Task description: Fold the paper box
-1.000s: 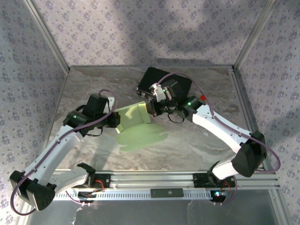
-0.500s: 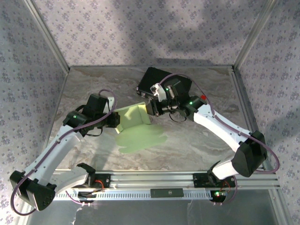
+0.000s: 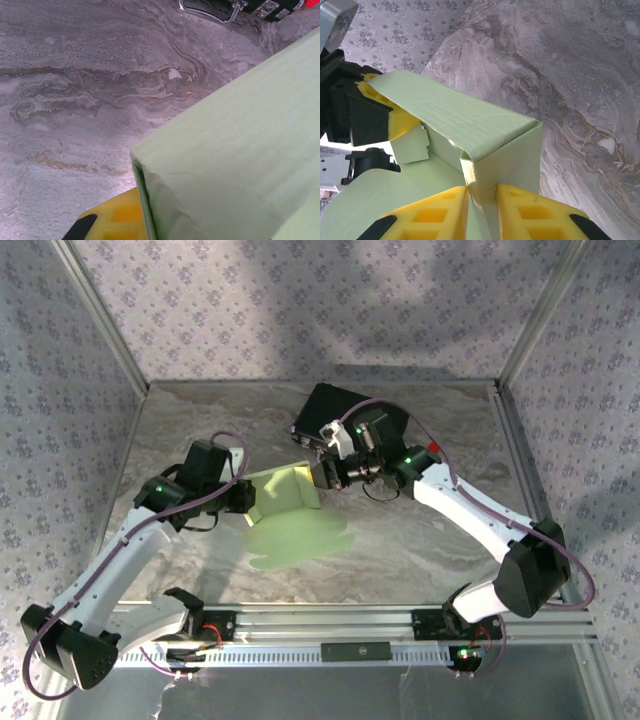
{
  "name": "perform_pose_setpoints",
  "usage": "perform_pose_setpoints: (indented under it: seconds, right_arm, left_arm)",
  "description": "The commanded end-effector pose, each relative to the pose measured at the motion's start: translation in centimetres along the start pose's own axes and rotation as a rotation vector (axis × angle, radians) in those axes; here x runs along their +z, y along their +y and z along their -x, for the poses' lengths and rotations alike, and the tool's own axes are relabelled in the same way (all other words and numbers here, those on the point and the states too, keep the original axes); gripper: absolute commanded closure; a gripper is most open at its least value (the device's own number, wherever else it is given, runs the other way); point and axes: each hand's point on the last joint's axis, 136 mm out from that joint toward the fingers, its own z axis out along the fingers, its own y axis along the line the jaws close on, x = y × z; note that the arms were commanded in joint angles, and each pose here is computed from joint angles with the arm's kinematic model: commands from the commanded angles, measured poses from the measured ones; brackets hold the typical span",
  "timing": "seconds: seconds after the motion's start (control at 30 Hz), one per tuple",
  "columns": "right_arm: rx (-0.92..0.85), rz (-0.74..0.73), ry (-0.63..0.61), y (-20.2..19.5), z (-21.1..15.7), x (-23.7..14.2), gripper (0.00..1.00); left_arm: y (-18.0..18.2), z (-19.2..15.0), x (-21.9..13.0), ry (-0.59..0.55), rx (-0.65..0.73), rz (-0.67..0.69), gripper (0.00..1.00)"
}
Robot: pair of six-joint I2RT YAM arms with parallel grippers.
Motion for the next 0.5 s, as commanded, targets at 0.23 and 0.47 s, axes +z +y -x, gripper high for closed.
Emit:
perform_pose_setpoints:
  seconds: [0.23,0.47]
  right_arm:
    - [-0.002,-0.03,0.104,-1.3,-3.3,2.2,0.76]
    - [-0.045,-0.131,0.11,-1.2,-2.2,3.3,0.81]
  left_arm:
    - [-4.8,3.7,-2.3,-0.139,0.06,-0.22,1.0]
    - [-4.9,3.7,-2.2,-0.137,0.061,-0.223,1.0]
